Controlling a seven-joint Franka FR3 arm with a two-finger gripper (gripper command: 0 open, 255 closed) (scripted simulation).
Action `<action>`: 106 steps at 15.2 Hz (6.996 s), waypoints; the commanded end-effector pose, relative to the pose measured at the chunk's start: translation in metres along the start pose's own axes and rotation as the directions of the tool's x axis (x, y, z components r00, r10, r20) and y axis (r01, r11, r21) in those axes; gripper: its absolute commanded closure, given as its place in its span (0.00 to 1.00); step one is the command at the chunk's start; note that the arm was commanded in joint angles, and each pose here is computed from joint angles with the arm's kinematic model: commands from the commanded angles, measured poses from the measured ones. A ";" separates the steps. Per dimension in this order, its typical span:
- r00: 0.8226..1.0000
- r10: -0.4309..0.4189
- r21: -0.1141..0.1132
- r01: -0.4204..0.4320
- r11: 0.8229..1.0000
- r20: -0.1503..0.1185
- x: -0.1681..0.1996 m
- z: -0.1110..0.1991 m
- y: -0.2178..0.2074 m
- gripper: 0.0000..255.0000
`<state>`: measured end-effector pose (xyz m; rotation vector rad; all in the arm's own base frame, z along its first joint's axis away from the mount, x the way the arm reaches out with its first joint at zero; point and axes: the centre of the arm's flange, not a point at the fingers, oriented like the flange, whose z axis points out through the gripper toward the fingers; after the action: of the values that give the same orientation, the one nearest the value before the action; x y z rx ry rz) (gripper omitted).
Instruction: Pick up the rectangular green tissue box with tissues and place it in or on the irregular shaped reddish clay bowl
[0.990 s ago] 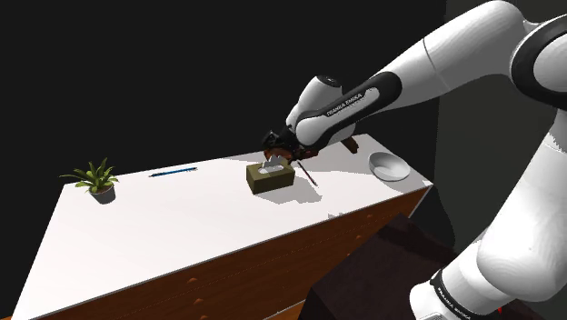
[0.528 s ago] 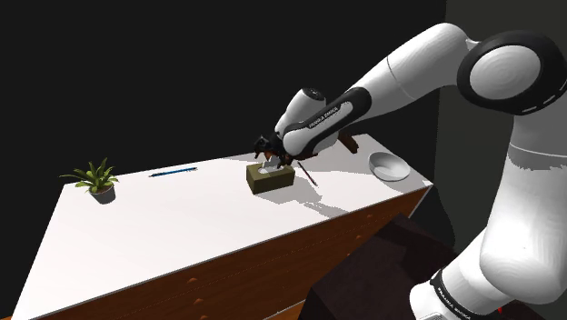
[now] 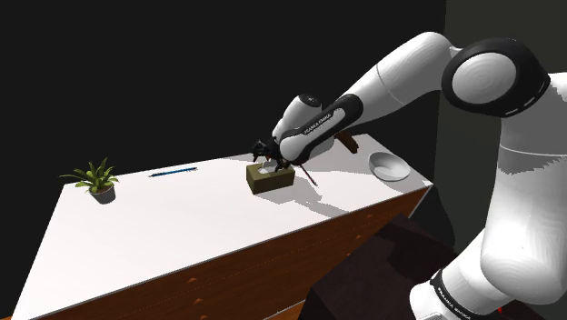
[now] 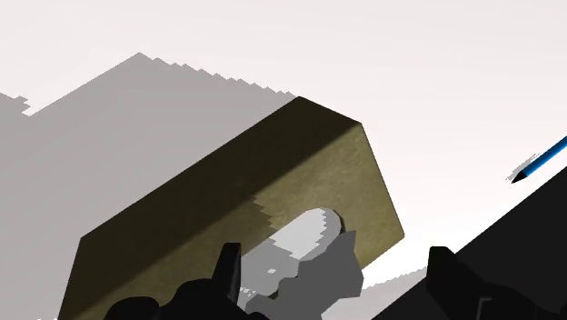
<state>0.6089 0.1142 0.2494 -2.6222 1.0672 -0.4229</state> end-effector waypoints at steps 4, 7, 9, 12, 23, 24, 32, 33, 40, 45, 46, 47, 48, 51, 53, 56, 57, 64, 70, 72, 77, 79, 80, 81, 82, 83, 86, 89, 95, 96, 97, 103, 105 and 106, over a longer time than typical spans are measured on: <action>1.000 0.000 0.000 0.000 1.000 0.000 0.000 0.000 0.000 1.00; 1.000 0.000 0.000 0.000 1.000 0.000 0.000 0.000 0.000 1.00; 1.000 0.000 0.000 0.000 1.000 0.000 0.000 0.001 -0.001 1.00; 1.000 0.000 0.000 0.000 1.000 0.000 0.001 0.001 -0.001 1.00; 1.000 0.000 0.000 0.000 1.000 0.000 0.009 -0.048 -0.019 1.00; 1.000 0.000 0.000 0.000 1.000 0.000 0.009 -0.053 -0.021 1.00; 1.000 0.000 0.000 0.000 1.000 0.000 0.016 -0.092 -0.036 1.00; 1.000 0.000 0.000 0.000 1.000 0.000 0.017 -0.097 -0.038 1.00; 1.000 0.000 0.000 0.000 1.000 0.000 0.023 -0.131 -0.051 1.00; 1.000 0.000 0.000 0.000 1.000 0.000 0.028 -0.155 -0.061 1.00; 1.000 0.000 0.000 0.000 1.000 0.000 0.028 -0.158 -0.062 1.00; 1.000 0.000 0.000 0.000 1.000 0.000 0.041 -0.160 -0.059 1.00; 1.000 0.000 0.000 0.000 1.000 0.000 0.053 -0.162 -0.055 1.00; 1.000 0.000 0.000 0.000 1.000 0.000 0.091 -0.167 -0.044 1.00; 1.000 0.000 0.000 0.000 1.000 0.000 0.116 -0.171 -0.037 1.00; 1.000 0.000 0.000 0.000 1.000 0.000 0.154 -0.177 -0.027 1.00; 1.000 0.000 0.000 0.000 1.000 0.000 0.166 -0.178 -0.023 1.00; 1.000 0.000 0.000 0.000 1.000 0.000 0.254 -0.192 0.002 1.00; 1.000 0.000 0.000 0.000 1.000 0.000 0.263 -0.169 0.015 1.00; 1.000 0.000 0.000 0.000 1.000 0.000 0.261 -0.159 0.019 1.00; 1.000 0.000 0.000 0.000 1.000 0.000 0.257 -0.135 0.028 1.00; 1.000 0.000 0.000 0.000 1.000 0.000 0.255 -0.126 0.032 1.00; 1.000 0.000 0.000 0.000 1.000 0.000 0.255 -0.121 0.034 1.00; 1.000 0.000 0.000 0.000 1.000 0.000 0.254 -0.116 0.036 1.00; 1.000 0.000 0.000 0.000 1.000 0.000 0.253 -0.111 0.038 1.00; 1.000 0.000 0.000 0.000 1.000 0.000 0.252 -0.106 0.040 1.00; 1.000 0.000 0.000 0.000 1.000 0.000 0.249 -0.092 0.045 1.00; 1.000 0.000 0.000 0.000 1.000 0.000 0.248 -0.086 0.048 1.00; 1.000 0.000 0.000 0.000 1.000 0.000 0.248 -0.086 0.048 1.00; 1.000 0.000 0.000 0.000 1.000 0.000 0.248 -0.086 0.047 0.00; 1.000 0.000 0.000 0.000 1.000 0.000 0.249 -0.086 0.048 0.00; 1.000 0.000 0.000 0.000 1.000 0.000 0.248 -0.112 0.048 0.00; 1.000 0.000 0.000 0.000 1.000 0.000 0.248 -0.136 0.048 0.00; 1.000 0.000 0.000 0.000 1.000 0.000 0.248 -0.136 0.048 0.00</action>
<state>0.7019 -0.1145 0.3927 -2.6215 1.0676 -0.4253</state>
